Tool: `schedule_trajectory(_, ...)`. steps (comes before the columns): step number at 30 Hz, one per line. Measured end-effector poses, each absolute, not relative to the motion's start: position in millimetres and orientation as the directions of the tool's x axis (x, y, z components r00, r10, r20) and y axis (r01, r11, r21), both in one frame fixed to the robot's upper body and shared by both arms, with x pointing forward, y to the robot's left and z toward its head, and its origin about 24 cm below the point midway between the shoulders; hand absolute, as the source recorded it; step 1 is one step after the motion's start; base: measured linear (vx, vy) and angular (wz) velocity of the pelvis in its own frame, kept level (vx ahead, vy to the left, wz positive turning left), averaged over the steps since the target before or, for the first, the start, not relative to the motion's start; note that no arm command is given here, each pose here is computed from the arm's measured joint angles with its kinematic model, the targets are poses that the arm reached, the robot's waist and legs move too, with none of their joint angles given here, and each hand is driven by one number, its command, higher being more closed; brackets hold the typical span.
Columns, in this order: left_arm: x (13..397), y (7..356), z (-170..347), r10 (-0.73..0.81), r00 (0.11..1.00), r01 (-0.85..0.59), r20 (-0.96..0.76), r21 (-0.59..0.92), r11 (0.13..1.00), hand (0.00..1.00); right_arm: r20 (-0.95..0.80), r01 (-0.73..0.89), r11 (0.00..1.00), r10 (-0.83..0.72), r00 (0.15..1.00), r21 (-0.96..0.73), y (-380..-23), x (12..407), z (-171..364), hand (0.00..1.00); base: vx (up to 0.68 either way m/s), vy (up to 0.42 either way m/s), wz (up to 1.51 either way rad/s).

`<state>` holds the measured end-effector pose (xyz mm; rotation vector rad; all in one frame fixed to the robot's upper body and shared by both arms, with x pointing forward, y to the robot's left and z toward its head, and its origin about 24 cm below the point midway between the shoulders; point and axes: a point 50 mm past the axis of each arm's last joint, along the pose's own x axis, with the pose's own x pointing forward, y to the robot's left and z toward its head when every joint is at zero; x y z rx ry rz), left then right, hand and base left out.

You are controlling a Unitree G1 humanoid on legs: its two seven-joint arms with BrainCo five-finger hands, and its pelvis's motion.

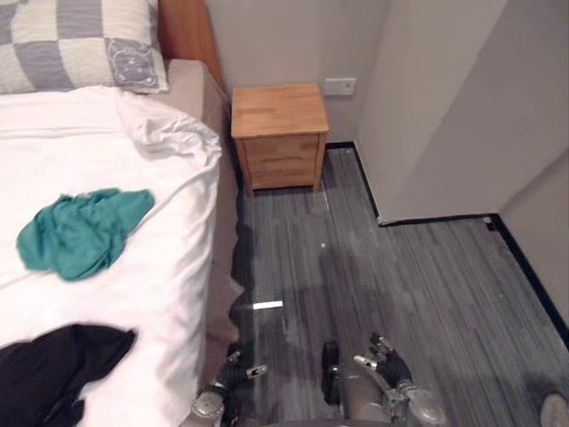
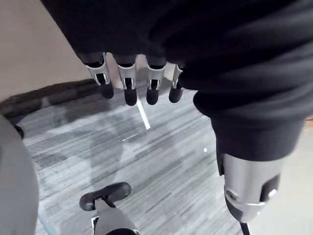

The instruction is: Tidy the bed and pick cloth on bed and put in laundry

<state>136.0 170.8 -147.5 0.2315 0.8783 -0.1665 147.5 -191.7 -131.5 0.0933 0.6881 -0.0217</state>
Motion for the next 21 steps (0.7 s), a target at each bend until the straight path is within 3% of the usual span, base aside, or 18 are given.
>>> schedule_trajectory(2,134.6,166.5,-148.2,-0.057,0.627,0.235,-0.777,0.119,0.965,0.0,-0.651,0.044,0.997,0.008,0.759,0.063,-192.8,146.7,-132.8,0.0,0.3,-0.195,-0.02)
schedule_trajectory(4,134.1,166.4,-147.0,-0.018,0.65,0.124,-0.76,0.082,0.989,0.0,-0.687,-0.001,0.999,0.033,0.726,0.047,-194.2,144.0,-135.7,0.0,0.39,-0.161,-0.17)
schedule_trajectory(11,147.1,166.4,-136.8,-0.019,0.73,0.097,-0.683,0.077,0.992,0.0,-0.724,-0.105,0.994,0.089,0.684,0.024,-188.7,140.9,-140.4,0.0,0.43,-0.001,-0.15)
schedule_trajectory(17,153.1,169.1,-133.5,0.01,0.749,0.07,-0.663,0.094,0.993,0.0,-0.718,-0.068,0.996,0.091,0.69,0.061,-176.7,138.1,-142.0,0.0,0.52,0.114,0.9)
schedule_trajectory(21,144.5,176.8,-139.3,0.039,0.704,0.074,-0.709,0.128,0.989,0.0,-0.697,-0.058,0.996,0.084,0.712,0.061,-180.8,150.2,-137.5,0.0,0.43,0.153,0.76)
